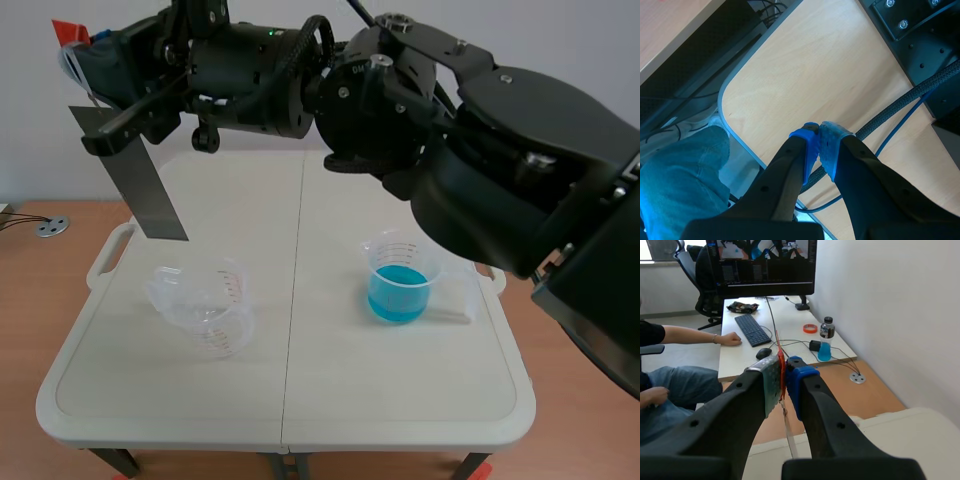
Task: Hold the metal plate by the orange handle, dip it into the blue solution, take it out and point at it, then put the plate back in the beaker on the left.
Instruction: 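Put the plate into the left beaker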
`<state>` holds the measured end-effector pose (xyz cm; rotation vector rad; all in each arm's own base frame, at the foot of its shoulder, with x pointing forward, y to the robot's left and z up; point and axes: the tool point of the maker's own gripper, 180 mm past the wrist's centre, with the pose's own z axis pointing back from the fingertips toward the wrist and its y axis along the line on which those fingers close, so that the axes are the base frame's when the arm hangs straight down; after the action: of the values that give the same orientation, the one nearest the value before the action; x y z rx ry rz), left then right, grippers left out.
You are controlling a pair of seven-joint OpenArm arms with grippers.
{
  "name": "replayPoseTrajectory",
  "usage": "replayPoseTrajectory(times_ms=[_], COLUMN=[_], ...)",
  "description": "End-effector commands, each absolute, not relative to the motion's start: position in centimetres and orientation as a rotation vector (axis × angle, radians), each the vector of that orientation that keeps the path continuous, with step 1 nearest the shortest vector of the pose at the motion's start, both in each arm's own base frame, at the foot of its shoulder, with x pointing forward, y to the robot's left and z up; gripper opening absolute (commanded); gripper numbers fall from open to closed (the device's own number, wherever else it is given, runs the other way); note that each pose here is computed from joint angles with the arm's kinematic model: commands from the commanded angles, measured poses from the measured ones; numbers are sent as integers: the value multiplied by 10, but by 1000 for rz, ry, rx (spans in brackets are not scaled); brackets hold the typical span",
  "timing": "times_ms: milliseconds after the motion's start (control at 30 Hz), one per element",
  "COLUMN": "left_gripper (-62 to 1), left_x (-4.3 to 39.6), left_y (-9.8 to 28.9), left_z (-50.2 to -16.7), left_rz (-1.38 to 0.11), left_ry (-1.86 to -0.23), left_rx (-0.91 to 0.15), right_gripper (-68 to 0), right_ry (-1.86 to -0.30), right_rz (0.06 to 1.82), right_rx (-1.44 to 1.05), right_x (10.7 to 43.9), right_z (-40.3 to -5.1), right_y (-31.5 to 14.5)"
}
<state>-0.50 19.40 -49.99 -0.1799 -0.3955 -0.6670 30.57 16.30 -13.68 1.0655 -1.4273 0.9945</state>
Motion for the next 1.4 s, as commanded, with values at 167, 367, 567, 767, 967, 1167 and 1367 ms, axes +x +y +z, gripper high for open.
replayPoseTrajectory(times_ms=[167,367,567,767,967,1167,1367], left_gripper=[-575,-575,-575,-575,-575,-575,-575], left_x=[-5,-3,-3,-3,-3,-3,-3], left_y=[192,192,192,192,192,192,192], left_z=[-498,-498,-497,-498,-498,-498,-498], left_rz=[-664,-664,-664,-664,-664,-664,-664], left_ry=[-405,-408,-409,-408,-408,-408,-408], left_rx=[-185,-184,-184,-184,-184,-184,-184], right_gripper=[-662,-662,-662,-662,-662,-662,-662], right_ry=[-1439,-1436,-1438,-1445,-1442,-1421,-1400], right_rz=[970,971,972,969,971,955,942], right_rx=[1082,1065,1052,1040,1034,1042,1048], right_x=[305,308,310,313,313,309,305], right_z=[-135,-140,-143,-145,-147,-155,-163], right_y=[156,149,142,136,134,134,134])
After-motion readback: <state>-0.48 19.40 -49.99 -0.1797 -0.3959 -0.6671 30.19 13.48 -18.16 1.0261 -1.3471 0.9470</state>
